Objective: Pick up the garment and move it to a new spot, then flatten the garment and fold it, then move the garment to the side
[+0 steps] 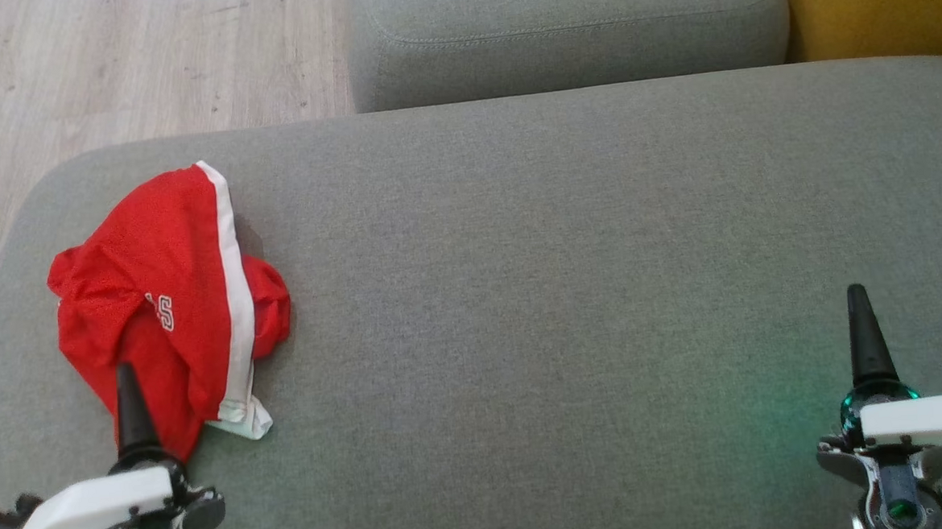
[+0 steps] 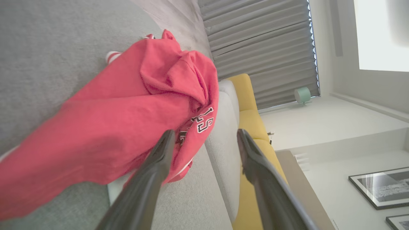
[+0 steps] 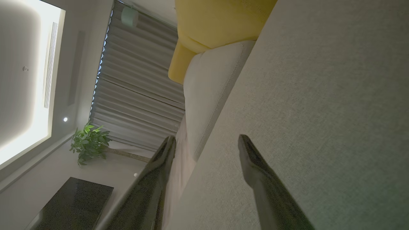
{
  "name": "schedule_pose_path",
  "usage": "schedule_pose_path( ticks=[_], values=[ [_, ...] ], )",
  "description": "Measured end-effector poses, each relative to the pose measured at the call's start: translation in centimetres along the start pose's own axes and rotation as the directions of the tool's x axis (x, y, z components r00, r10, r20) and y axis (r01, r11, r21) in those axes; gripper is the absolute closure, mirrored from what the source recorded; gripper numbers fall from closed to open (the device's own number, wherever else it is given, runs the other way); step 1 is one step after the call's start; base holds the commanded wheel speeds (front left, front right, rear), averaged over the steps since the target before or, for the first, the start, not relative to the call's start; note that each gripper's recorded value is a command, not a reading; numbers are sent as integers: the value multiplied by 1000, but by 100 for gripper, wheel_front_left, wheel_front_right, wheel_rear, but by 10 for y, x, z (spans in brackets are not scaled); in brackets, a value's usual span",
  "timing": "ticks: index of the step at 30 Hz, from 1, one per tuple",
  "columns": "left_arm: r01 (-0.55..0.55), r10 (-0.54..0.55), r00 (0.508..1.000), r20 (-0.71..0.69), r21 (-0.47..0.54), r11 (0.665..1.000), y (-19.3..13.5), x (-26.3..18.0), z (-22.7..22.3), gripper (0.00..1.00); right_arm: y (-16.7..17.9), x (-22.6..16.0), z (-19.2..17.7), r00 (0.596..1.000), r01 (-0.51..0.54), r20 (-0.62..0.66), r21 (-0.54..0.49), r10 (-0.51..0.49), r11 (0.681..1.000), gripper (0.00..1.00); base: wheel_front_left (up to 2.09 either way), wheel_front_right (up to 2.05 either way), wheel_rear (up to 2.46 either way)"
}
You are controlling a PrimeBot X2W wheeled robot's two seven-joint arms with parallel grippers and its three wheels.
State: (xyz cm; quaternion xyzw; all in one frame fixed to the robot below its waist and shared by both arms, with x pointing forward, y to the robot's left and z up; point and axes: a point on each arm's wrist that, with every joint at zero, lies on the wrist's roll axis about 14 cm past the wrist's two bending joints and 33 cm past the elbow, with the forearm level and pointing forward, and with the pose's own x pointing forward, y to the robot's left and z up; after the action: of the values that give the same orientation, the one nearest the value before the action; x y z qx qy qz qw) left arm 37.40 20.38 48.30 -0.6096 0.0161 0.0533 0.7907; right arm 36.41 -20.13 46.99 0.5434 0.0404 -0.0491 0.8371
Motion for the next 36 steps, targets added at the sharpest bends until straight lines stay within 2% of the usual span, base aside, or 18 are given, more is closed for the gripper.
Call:
schedule_pose_path(
  ticks=[6,13,18,26,36],
  values=[
    [41,-38,999,-25,130,991,-16,3,-10,0,13,4,-1,999,-39,0,-122,40,992,0,0,0,0],
    [79,-66,996,-59,261,962,-27,4,-24,0,21,5,-3,998,-65,-2,-234,66,970,0,0,0,0],
    [126,-87,990,-115,402,907,-33,3,-43,0,27,5,-8,996,-85,-16,-343,84,936,0,0,0,0],
    [170,-83,981,-178,561,810,-34,0,-65,0,33,4,-13,994,-110,-28,-467,110,877,0,0,0,0],
    [233,-96,969,-228,713,662,-43,2,-82,0,44,4,-14,988,-140,-33,-600,151,788,0,0,0,0]
  ],
)
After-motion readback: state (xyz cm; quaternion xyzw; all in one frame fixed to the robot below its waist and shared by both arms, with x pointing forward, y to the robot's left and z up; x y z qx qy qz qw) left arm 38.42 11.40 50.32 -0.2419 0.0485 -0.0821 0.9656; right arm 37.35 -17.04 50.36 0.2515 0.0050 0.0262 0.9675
